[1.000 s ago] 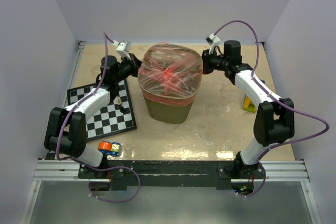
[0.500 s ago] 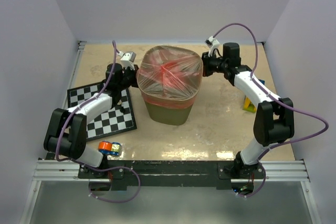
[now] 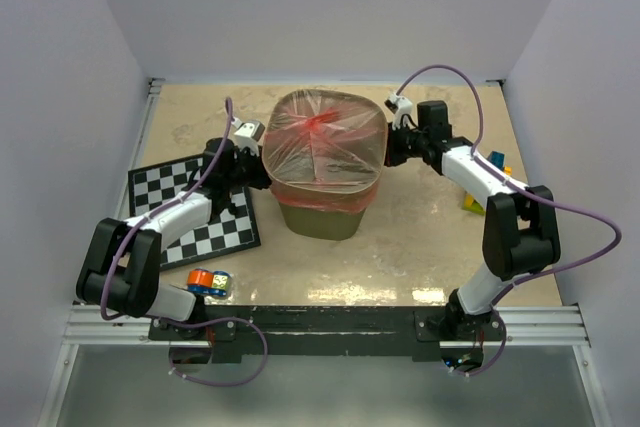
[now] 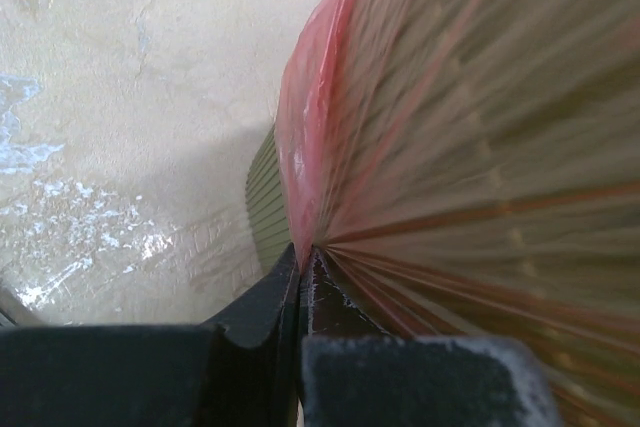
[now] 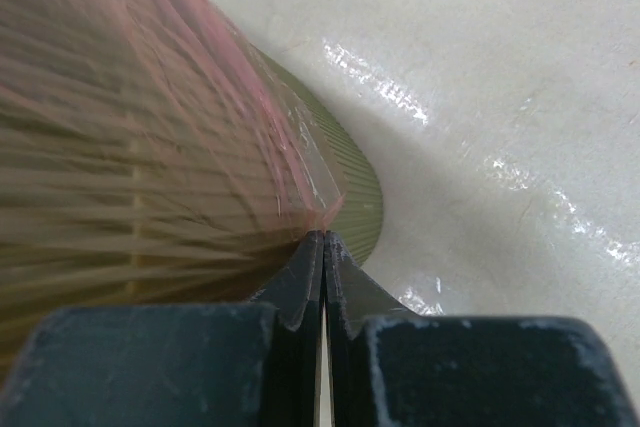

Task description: Put the trash bags into the trash bin

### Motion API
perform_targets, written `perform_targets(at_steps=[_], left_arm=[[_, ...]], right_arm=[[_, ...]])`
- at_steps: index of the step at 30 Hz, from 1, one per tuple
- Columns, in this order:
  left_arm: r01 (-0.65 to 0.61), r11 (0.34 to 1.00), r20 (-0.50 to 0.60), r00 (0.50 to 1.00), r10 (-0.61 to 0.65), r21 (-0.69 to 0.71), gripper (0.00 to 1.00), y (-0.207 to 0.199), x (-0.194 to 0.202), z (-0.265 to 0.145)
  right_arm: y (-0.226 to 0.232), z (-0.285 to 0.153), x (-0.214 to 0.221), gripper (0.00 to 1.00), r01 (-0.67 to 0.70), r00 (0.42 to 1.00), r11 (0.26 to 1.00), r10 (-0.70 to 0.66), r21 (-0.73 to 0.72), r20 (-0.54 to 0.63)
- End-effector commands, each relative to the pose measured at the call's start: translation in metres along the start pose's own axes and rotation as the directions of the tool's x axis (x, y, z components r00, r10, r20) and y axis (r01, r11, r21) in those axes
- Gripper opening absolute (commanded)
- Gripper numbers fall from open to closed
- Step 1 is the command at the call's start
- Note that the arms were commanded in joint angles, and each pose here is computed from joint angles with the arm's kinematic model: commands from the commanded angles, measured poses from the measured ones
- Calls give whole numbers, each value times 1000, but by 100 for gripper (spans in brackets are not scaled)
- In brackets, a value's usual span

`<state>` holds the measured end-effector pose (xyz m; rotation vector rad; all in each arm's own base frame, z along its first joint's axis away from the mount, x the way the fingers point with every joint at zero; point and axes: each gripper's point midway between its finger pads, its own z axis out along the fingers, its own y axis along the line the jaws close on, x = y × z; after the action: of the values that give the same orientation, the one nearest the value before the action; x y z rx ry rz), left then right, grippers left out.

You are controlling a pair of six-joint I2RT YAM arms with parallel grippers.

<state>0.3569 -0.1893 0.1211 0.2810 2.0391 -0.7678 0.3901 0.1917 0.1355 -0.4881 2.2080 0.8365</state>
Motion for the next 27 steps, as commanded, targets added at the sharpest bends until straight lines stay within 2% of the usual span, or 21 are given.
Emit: perform_targets(at_steps=[1, 5, 10, 14, 18, 27], left_arm=[[-62, 998, 10, 998, 62, 18, 0, -6, 1, -2], [-74, 997, -27, 997, 74, 2, 0, 1, 14, 0], [-127, 989, -112, 987, 118, -73, 0, 26, 39, 0], [-153, 977, -55, 988, 146, -150, 0, 41, 31, -4], [-195, 967, -68, 980, 186, -163, 0, 47, 35, -4], [-176, 964, -91, 983, 160, -200, 0, 55, 31, -5]], right_arm=[[12, -3, 5, 0, 58, 998, 998, -58, -20, -1], [6, -2, 10, 0, 59, 998, 998, -59, 3, -3], [-16, -7, 15, 0, 117, 993, 985, -115, 125, -19], [-34, -10, 15, 0, 159, 987, 965, -155, 210, -34], [-45, -9, 27, 0, 197, 980, 951, -184, 237, -75], [-62, -18, 34, 0, 243, 969, 914, -212, 324, -129]])
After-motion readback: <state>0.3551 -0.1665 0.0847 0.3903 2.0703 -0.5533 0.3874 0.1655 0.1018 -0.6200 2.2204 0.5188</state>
